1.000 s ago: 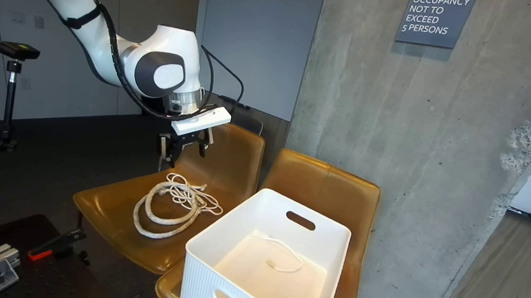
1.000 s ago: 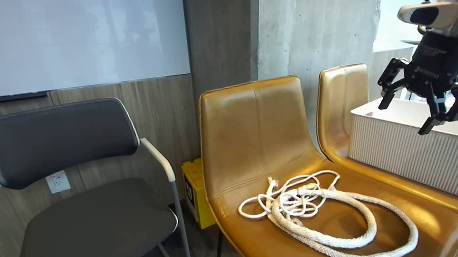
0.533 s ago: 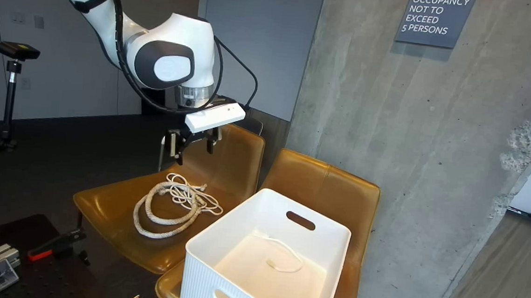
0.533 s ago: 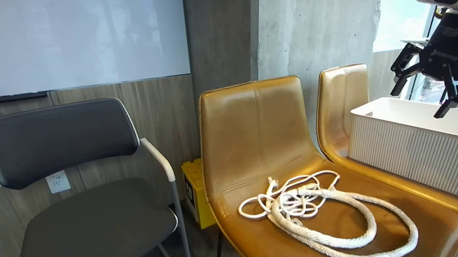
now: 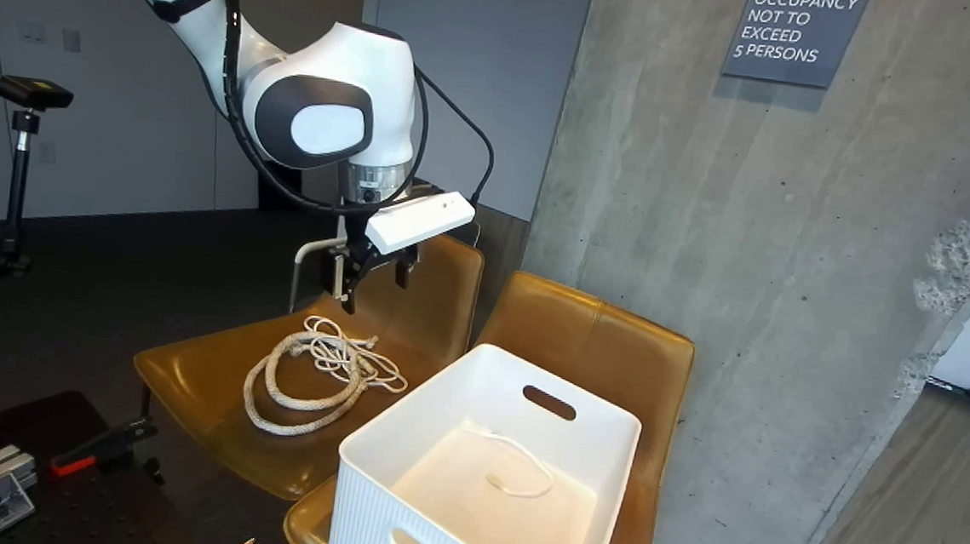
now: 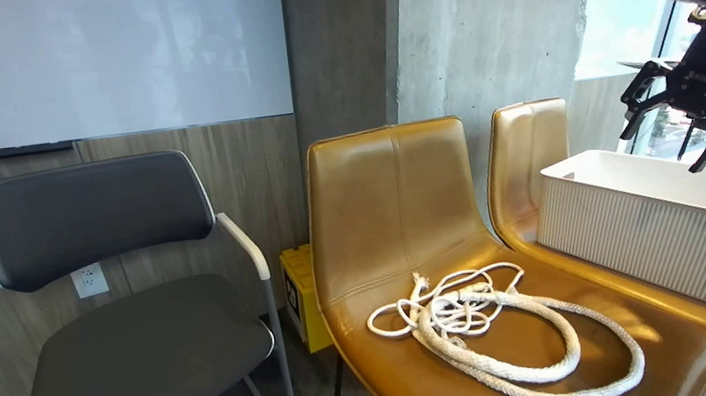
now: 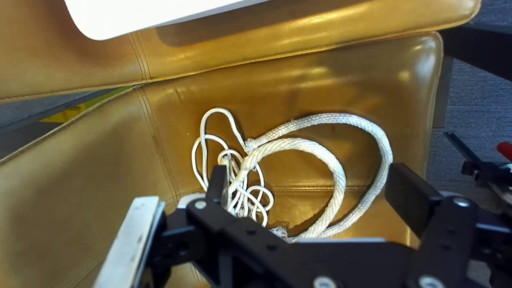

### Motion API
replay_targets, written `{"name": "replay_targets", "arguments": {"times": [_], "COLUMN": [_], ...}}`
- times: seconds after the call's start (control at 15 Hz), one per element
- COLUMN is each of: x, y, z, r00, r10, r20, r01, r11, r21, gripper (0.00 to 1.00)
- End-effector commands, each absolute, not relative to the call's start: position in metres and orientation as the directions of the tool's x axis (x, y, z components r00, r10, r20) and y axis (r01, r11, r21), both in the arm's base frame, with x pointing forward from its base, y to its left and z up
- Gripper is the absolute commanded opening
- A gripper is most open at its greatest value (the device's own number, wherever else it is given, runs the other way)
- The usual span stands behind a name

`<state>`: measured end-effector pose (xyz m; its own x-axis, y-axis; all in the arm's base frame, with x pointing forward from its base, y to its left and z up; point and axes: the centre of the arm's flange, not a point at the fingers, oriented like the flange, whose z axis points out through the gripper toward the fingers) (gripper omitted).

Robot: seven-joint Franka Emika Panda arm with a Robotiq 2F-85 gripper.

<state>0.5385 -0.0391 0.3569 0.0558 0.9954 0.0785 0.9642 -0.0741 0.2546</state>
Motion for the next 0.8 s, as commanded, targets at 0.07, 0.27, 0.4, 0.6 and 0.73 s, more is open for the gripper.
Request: {"name": "replay_targets", "arguments": {"times": [0.07,0.27,0.4,0.6,0.73], "x": [0.542,0.554,0.568,0.597,0.618], "y": [-0.062,-0.092,-0.111,-0.133,-0.146], "z": [0.354,0.348,0.344,0.336,0.324], "r00": [0.077,0.109,0.119,0.107,0.097], "r10": [0.994,0.991,0.990,0.992,0.994], "r20": [0.083,0.082,0.076,0.067,0.051], "r01": [0.964,0.964,0.965,0.970,0.976], "r11": [-0.095,-0.126,-0.133,-0.119,-0.105], "r21": [0.248,0.236,0.227,0.211,0.193], "gripper": [1.00,1.00,1.00,1.00,1.00]}}
